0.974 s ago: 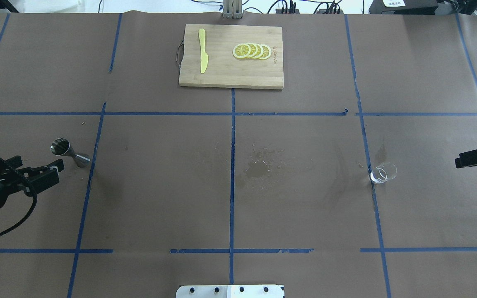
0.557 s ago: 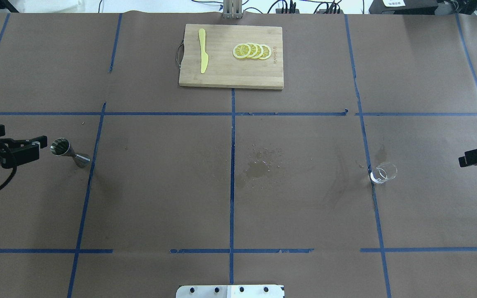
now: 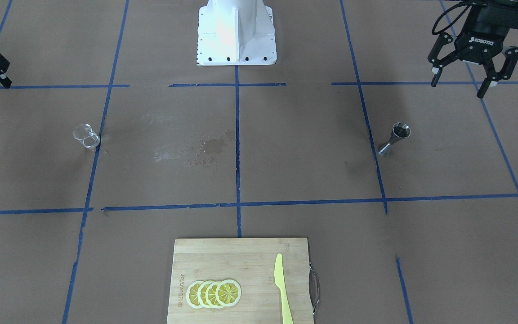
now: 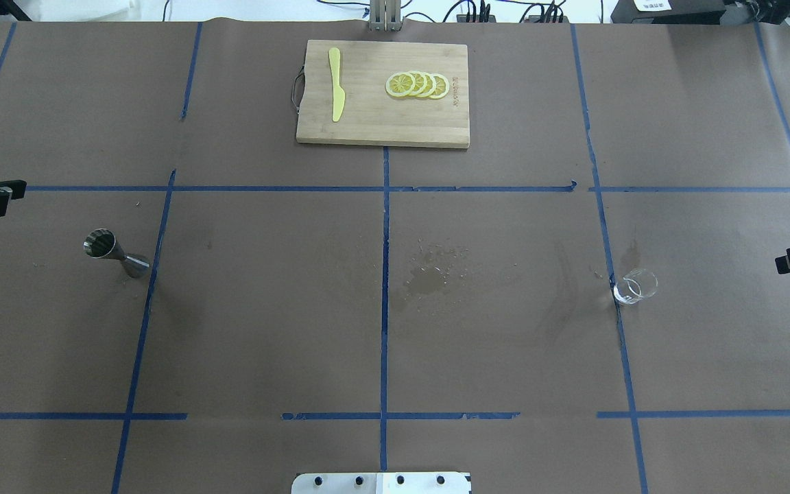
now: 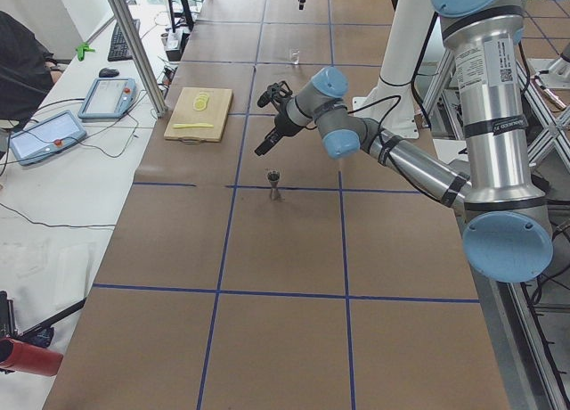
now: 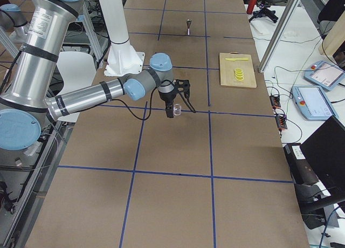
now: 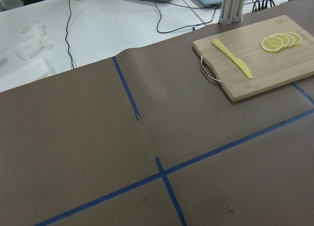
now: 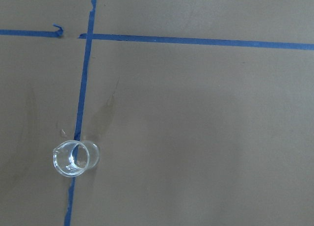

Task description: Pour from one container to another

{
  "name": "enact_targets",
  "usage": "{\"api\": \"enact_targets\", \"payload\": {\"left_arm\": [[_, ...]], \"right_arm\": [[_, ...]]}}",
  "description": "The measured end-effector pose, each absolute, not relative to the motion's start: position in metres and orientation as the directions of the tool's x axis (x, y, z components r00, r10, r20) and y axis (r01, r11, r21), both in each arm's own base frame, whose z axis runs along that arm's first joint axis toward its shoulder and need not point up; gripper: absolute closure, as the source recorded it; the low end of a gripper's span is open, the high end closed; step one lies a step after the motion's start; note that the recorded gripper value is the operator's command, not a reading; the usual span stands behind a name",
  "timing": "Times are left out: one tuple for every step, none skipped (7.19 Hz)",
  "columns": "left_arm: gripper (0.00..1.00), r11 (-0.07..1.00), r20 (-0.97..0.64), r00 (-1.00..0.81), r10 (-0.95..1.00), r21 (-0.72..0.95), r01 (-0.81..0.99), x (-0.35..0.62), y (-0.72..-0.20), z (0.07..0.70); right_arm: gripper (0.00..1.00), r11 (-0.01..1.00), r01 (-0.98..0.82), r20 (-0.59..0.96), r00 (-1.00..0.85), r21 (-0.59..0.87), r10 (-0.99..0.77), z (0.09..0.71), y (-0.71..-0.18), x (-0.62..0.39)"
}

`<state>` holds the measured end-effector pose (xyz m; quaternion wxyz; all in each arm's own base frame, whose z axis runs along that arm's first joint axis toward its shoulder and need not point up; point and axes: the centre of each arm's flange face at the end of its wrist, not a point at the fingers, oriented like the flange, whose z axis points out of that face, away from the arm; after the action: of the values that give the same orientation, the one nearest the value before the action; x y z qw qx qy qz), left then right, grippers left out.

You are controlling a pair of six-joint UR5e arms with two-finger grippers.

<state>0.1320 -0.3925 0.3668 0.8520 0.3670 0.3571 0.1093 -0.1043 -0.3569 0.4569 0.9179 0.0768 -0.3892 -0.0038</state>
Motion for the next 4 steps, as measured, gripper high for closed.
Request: {"api": "enact_targets", "payload": {"left_arm": [[0.00,0.707,-0.504,0.717,0.482,0.707,0.022,0.112,-0.405,0.387],[0.00,0.711,-0.495,0.706,0.507,0.703,-0.018,0.090,-0.417,0.408],[0.00,0.713,-0.483,0.699,0.527,0.699,-0.054,0.068,-0.427,0.433],[0.00,0.716,-0.464,0.705,0.537,0.692,-0.090,0.048,-0.437,0.459]], "right_arm": [[0.00,0.988,-0.039,0.710,0.699,0.151,-0.082,0.470,-0.361,-0.094],[0.00,0.988,-0.022,0.713,0.694,0.156,-0.097,0.490,-0.368,-0.078],[0.00,0.986,-0.009,0.716,0.689,0.164,-0.113,0.513,-0.375,-0.056],[0.00,0.984,-0.001,0.713,0.689,0.177,-0.128,0.534,-0.379,-0.034]]}}
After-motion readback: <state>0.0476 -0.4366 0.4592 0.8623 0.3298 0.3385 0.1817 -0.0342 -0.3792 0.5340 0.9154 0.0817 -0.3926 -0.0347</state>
